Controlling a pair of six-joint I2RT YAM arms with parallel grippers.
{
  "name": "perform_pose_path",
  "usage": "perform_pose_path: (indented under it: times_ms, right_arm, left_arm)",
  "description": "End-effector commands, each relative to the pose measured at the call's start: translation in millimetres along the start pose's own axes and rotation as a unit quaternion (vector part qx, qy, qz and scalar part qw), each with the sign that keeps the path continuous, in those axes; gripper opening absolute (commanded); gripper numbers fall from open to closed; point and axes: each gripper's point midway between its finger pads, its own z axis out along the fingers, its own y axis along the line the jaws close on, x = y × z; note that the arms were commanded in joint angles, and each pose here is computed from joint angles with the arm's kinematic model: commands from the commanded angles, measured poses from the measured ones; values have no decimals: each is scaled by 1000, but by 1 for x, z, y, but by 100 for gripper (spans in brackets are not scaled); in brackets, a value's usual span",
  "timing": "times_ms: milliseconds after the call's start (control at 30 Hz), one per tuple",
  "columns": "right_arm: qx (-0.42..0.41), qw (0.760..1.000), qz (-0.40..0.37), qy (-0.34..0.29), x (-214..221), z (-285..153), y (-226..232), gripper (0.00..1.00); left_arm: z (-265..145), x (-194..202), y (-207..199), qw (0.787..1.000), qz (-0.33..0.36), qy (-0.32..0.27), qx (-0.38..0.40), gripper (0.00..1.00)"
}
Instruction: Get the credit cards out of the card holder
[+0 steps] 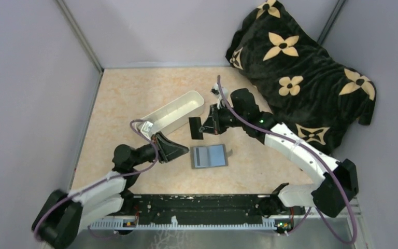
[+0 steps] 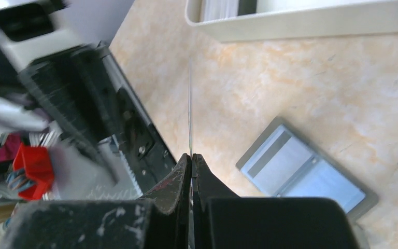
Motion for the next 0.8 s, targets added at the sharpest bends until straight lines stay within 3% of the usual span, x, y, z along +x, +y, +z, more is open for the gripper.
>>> perform_pose_path:
  times_ms: [0, 133, 233, 333, 600, 767]
  right_arm:
    - [82, 997, -6, 10, -38, 17, -26, 0]
    - [107, 994, -2, 24, -58, 43, -37, 0]
    - [124, 991, -11, 40, -66, 63, -41, 0]
    - [139, 989, -25, 52, -75, 91, -47, 0]
    - [166, 981, -55, 90, -79, 150, -48, 0]
    - [166, 980, -72, 88, -81, 184, -47, 0]
  left_arm:
    - [-13, -20, 32, 985, 67, -9, -156, 32]
    - [-27, -48, 26, 963, 121, -10, -242, 45]
    - [-34, -57, 30, 950, 116, -3, -290, 55]
    - [-46, -64, 44, 933, 104, -25, -344, 73]
    - [-67, -75, 55, 903, 98, -55, -415, 75]
    - [-79, -89, 41, 893, 117, -88, -426, 75]
